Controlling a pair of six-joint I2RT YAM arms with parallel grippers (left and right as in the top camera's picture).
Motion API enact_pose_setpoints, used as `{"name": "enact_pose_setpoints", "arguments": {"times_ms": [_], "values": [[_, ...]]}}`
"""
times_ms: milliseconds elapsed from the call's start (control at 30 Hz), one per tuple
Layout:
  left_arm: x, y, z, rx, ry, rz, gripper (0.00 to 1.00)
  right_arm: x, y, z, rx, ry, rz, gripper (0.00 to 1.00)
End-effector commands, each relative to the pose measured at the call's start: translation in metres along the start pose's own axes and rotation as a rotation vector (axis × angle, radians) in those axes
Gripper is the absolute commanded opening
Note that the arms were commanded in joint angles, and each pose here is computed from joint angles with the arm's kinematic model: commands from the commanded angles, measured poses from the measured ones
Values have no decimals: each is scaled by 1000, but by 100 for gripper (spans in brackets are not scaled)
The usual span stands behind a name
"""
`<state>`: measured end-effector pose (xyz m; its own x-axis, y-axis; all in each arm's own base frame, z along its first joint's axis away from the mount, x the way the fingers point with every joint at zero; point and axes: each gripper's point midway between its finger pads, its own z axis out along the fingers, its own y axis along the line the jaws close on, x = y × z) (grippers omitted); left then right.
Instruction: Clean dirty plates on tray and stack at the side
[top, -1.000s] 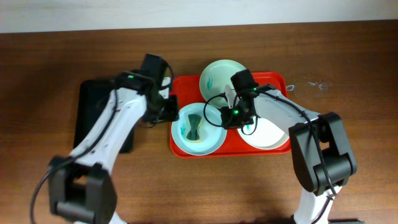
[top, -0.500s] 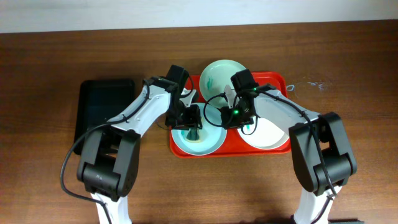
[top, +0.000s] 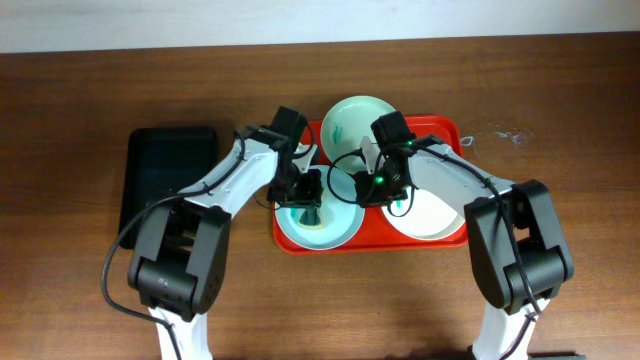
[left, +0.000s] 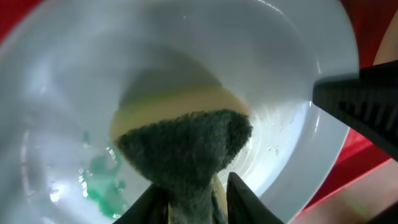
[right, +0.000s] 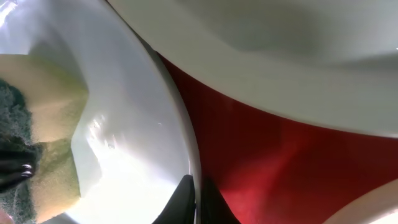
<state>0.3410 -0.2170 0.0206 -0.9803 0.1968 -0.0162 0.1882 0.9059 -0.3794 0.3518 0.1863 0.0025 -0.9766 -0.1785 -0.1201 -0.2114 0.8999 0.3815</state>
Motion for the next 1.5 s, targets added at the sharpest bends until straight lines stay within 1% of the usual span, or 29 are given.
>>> {"name": "enact_pose_setpoints", "arguments": {"times_ms": [0, 67, 100, 233, 300, 400, 500, 567, 667, 733, 767, 867, 933, 1000, 1067, 1200, 1300, 1400, 1467], "values": [[14, 3, 17, -14, 37, 12, 15, 15, -13, 19, 34, 60, 17, 6], [14, 4, 17, -19, 37, 11, 3, 15, -13, 19, 34, 60, 17, 6], [12, 11, 17, -59, 26, -1, 0, 15, -13, 19, 34, 60, 16, 6], [8, 52, 10, -294, -20, -84, 0, 15, -13, 19, 34, 60, 16, 6], [6, 76, 0, -444, -51, -114, 0, 15, -13, 19, 34, 61, 16, 6], [5, 100, -15, -600, -78, -114, 0, 15, -13, 19, 34, 61, 17, 5], [1, 110, -32, -698, -93, -108, 0, 16, -13, 19, 35, 63, 17, 5], [-5, 109, -45, -732, -106, -105, 0, 16, -13, 19, 35, 63, 17, 5], [-16, 100, -59, -721, -145, -148, 0, 16, -13, 19, 35, 63, 17, 5], [-22, 89, -62, -665, -154, -161, 0, 16, -13, 19, 34, 63, 17, 5], [-25, 77, -59, -598, -149, -163, 0, 16, -13, 19, 34, 63, 17, 5], [-28, 32, -39, -315, -110, -163, 0, 16, -12, 19, 34, 63, 17, 5], [-27, 9, -29, -178, -86, -155, 0, 16, -12, 19, 34, 63, 16, 5], [-23, -8, -18, -82, -66, -131, 0, 16, -12, 19, 34, 63, 16, 5], [-17, -12, -9, -62, -51, -108, 0, 16, -12, 19, 34, 63, 16, 5], [-4, 0, 8, -106, -33, -93, 0, 16, -12, 19, 34, 63, 16, 5], [-3, 26, 6, -250, -52, -102, 0, 16, -12, 19, 34, 63, 16, 4], [-2, 62, -7, -463, -77, -103, 0, 16, -12, 19, 34, 63, 17, 4], [0, 78, -17, -569, -84, -101, 0, 16, -13, 19, 35, 64, 17, 4]]}}
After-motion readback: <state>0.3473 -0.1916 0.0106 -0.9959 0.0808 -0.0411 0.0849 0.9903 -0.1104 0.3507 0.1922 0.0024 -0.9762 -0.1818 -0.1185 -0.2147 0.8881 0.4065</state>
